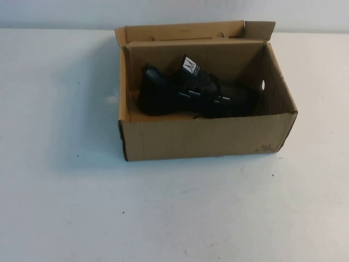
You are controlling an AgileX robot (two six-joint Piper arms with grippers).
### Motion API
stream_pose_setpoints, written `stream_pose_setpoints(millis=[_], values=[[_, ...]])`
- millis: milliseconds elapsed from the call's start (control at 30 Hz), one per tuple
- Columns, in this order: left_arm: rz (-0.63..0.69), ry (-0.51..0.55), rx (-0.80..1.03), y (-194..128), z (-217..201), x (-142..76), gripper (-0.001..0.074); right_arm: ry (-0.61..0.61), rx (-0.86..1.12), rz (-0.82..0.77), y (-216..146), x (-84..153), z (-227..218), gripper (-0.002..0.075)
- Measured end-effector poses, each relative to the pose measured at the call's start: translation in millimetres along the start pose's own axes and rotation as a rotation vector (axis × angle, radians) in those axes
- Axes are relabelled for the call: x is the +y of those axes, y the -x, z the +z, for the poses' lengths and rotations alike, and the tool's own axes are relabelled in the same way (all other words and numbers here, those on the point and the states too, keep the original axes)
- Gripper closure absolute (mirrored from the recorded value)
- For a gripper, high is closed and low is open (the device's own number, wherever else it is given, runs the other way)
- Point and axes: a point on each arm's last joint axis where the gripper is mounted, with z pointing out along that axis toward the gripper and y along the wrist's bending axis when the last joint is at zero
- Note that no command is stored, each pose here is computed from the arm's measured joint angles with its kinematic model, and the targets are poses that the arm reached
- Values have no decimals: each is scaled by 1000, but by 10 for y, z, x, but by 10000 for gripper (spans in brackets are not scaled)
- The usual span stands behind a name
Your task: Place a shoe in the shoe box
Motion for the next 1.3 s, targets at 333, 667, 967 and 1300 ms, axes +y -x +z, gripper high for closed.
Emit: stream_pose_setpoints(millis=[333, 667, 967, 1300], values=[[-3, -2, -1, 1, 0, -2, 736, 0, 0, 0, 0, 0, 0, 742], [6, 60, -3, -354, -52, -31, 736, 4, -2, 7, 2, 3, 0, 742], [-34, 398, -226, -1120, -15, 150, 736, 8, -4, 14, 3, 7, 0, 742], [-210, 653, -73, -2113, 268, 534, 736, 9, -4, 15, 4, 8, 0, 742]])
